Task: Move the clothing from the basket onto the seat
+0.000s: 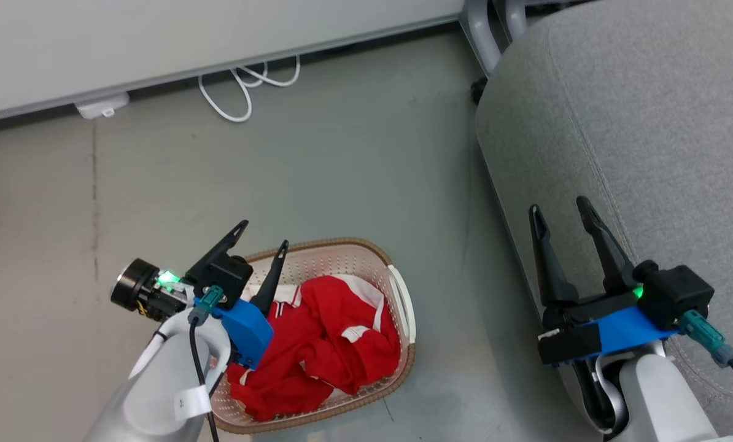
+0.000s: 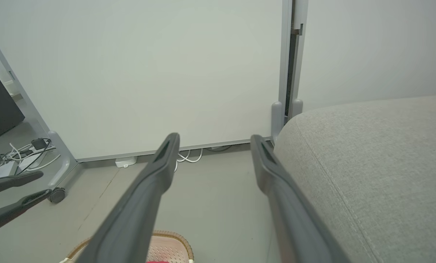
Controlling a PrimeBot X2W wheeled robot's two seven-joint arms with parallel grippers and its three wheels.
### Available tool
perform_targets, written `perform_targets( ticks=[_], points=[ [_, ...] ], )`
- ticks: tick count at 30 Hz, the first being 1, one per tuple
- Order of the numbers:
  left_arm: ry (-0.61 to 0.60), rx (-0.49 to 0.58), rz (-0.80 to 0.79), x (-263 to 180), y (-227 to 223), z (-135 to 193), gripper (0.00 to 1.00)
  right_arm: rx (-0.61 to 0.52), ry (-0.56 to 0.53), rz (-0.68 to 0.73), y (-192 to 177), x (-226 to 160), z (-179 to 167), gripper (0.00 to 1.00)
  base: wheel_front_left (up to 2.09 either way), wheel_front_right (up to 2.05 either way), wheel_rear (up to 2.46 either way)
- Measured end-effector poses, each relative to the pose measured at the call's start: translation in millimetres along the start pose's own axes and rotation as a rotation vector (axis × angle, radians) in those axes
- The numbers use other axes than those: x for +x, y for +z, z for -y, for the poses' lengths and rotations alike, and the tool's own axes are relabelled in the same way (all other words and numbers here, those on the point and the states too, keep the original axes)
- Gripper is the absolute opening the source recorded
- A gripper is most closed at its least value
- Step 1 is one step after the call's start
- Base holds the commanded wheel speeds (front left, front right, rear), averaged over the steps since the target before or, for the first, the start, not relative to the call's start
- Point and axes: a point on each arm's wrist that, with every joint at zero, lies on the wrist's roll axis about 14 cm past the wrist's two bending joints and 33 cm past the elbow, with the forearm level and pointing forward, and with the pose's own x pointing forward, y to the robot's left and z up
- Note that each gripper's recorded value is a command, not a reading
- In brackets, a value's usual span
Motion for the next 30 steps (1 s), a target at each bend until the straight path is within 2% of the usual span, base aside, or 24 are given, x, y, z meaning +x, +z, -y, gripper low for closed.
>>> perform_targets(
  ticks=[10, 21, 30],
  points=[
    [-0.196, 0.097, -0.251, 46.4, -91.4, 17.5, 1.00, 0.000, -0.043, -0.054, -30.5, 29.4, 23.1, 1.00, 0.00, 0.00, 0.00],
    [-0.407, 0.226, -0.571, 49.6, -203.9, 40.0, 1.00, -0.026, -0.065, -0.115, -68.0, 53.1, 42.4, 1.00, 0.00, 0.00, 0.00],
    [-0.464, 0.289, -0.759, 55.6, -263.9, 33.7, 1.00, -0.032, -0.077, -0.170, -101.2, 62.8, 53.4, 1.00, 0.00, 0.00, 0.00]
  ],
)
